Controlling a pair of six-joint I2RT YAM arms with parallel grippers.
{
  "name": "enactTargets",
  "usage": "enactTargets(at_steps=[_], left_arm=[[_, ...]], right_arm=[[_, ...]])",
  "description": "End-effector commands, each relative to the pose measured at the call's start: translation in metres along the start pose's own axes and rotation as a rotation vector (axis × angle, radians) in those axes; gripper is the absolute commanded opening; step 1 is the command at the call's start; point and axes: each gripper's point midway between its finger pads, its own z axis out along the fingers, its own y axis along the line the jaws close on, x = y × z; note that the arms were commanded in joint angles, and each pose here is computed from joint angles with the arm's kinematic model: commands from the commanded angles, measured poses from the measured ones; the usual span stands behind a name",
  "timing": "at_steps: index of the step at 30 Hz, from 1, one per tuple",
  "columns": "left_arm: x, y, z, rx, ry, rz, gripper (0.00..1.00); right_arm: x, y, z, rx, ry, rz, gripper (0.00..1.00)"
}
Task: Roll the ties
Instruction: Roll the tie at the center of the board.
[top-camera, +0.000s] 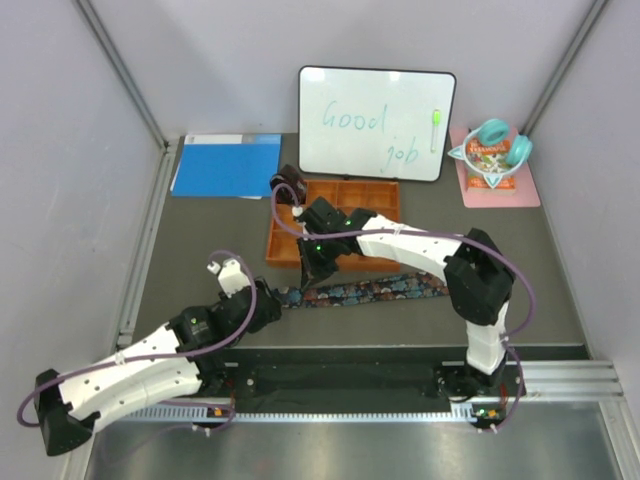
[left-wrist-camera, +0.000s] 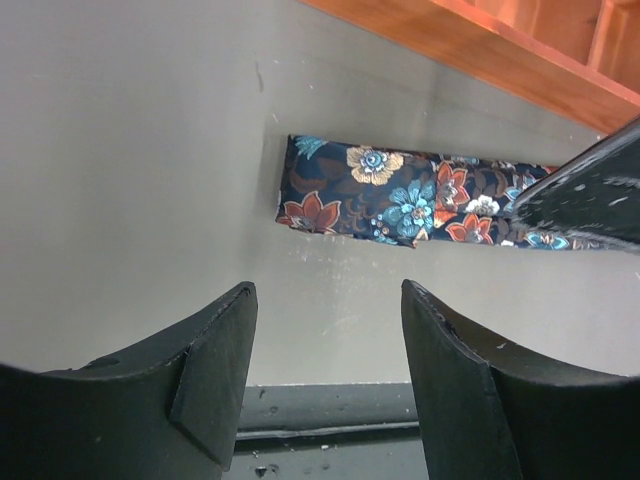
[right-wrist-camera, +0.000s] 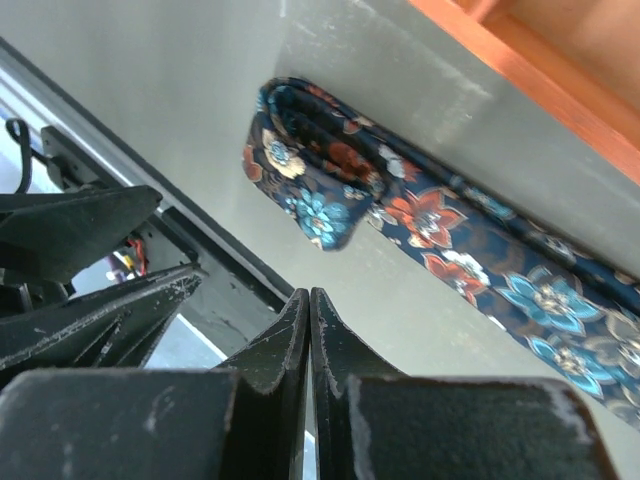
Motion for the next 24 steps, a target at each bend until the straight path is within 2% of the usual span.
enactTargets(at_steps=[1, 9, 18, 24], left_arm=[[-0.007, 0.003, 0.001, -0.024, -0.038, -0.005, 0.64], [-0.008, -0.006, 0.007, -0.021, -0.033, 0.008, 0.62], [-0.014, -0.007, 0.006, -0.024, -0.044, 0.016, 0.61], [-0.014, -0.007, 0.010, -0.026, -0.038, 0.018, 0.61]], right_arm=[[-0.011, 0.038, 0.006, -0.112, -0.027, -0.030, 0.00], [-0.013, 0.037, 0.026, -0.116, -0.026, -0.027, 0.00], [-0.023, 0.009, 0.044, -0.080, -0.037, 0.005, 0.00], [-0.014, -0.001, 0.057, -0.094, -0.011, 0.022, 0.00]])
